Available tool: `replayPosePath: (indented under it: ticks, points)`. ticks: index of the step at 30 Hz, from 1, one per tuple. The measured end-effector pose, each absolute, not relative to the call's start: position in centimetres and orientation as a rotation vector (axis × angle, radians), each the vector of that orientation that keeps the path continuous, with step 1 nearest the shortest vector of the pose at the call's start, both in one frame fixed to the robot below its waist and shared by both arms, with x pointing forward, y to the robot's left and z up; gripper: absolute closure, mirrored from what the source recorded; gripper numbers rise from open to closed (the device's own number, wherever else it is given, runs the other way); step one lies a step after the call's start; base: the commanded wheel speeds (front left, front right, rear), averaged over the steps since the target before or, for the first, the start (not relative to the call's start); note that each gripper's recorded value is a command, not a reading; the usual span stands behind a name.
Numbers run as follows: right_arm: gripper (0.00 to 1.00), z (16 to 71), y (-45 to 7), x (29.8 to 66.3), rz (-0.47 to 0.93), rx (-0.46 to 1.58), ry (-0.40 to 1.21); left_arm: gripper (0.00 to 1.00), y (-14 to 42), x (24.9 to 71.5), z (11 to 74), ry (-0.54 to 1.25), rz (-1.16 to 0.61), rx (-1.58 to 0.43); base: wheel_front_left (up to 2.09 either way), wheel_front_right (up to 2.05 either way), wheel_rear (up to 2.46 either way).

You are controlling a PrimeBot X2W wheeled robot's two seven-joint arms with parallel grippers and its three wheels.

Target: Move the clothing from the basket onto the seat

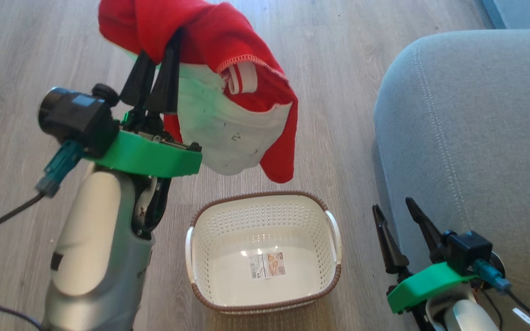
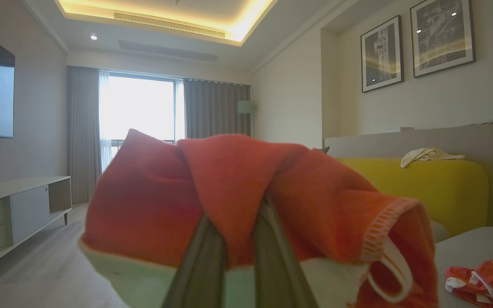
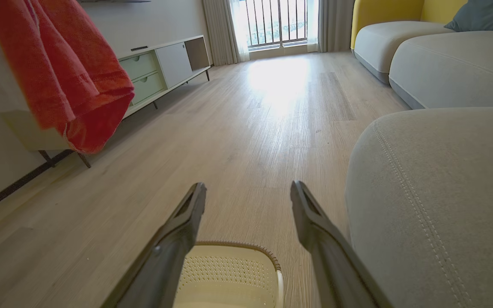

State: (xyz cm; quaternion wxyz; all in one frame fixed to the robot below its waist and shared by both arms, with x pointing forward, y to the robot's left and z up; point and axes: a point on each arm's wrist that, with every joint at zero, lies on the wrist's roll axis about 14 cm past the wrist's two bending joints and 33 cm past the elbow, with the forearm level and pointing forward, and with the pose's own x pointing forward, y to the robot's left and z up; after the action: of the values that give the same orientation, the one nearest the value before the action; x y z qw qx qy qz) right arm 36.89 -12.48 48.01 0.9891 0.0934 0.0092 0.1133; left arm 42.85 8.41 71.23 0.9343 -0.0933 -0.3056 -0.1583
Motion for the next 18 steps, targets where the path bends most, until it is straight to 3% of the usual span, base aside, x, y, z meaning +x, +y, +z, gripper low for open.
replayPosePath:
  ticks: [7, 18]
  points:
    - [0.00, 47.9, -12.6, 36.6, 0.225, 0.188, 0.022, 1.00, 8.1, 40.5, 73.8, -0.721, -0.351, -0.230, 0.00, 0.00, 0.00]
    - [0.00, 47.4, -12.9, 36.7, 0.212, 0.189, 0.035, 1.00, 2.8, 38.9, 72.1, -0.681, -0.529, -0.202, 0.00, 0.00, 0.00]
